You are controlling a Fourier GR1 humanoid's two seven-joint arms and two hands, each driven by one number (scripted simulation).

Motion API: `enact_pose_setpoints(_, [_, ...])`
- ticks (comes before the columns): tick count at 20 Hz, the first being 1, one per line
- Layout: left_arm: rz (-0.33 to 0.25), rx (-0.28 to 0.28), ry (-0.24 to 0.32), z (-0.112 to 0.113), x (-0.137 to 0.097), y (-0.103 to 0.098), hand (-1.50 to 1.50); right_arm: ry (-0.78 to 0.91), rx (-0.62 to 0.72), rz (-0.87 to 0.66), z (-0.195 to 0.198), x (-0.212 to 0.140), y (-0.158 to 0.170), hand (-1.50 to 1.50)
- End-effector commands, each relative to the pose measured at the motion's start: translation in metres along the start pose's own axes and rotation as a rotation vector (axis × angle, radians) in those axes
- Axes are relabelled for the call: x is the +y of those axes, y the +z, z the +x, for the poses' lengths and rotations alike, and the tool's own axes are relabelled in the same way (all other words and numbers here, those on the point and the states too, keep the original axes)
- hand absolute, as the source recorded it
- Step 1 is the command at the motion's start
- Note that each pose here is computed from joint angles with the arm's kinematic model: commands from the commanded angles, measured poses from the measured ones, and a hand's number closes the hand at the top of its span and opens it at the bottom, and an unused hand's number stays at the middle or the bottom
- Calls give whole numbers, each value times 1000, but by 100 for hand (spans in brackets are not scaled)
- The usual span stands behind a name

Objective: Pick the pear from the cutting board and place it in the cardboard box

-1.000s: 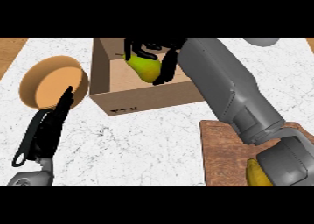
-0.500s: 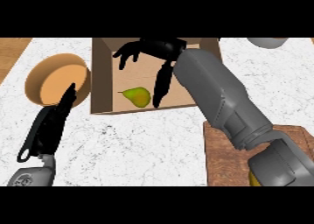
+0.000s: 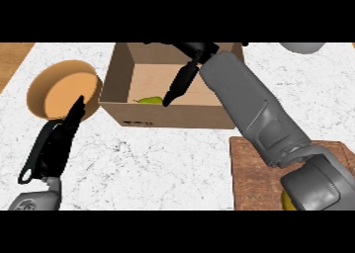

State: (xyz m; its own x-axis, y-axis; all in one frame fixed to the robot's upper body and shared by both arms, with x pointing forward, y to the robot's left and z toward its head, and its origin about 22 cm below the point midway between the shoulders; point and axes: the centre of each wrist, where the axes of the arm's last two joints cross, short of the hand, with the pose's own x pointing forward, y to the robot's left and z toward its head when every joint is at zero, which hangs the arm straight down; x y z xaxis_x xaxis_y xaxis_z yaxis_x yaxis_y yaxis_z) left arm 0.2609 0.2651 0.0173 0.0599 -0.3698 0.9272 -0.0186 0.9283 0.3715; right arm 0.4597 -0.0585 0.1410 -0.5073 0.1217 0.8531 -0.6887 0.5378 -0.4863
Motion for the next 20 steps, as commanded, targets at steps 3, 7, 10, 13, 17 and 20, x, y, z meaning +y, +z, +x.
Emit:
enact_pose_setpoints(3, [-4, -21, 12, 6, 0, -1, 0, -226, -23, -152, 1, -39, 25, -150])
enact_pose_setpoints(7, [-14, -31, 3, 10, -7, -4, 0, -227, 23, -284, 11, -77, 47, -150])
enact_pose_setpoints(10, [-5, -45, 13, 8, -11, -1, 0, -219, 62, -363, 15, -109, 78, -150])
enact_pose_setpoints(13, [-20, -57, 3, 15, -9, -5, 0, -221, 48, -413, 12, -124, 102, -150])
enact_pose_setpoints(17, [-25, -67, -1, 18, -6, -8, 0, -221, 43, -416, 22, -147, 124, -150])
enact_pose_setpoints(20, [-46, -84, 0, 20, -15, -8, 0, -201, 9, -403, 31, -161, 137, -150])
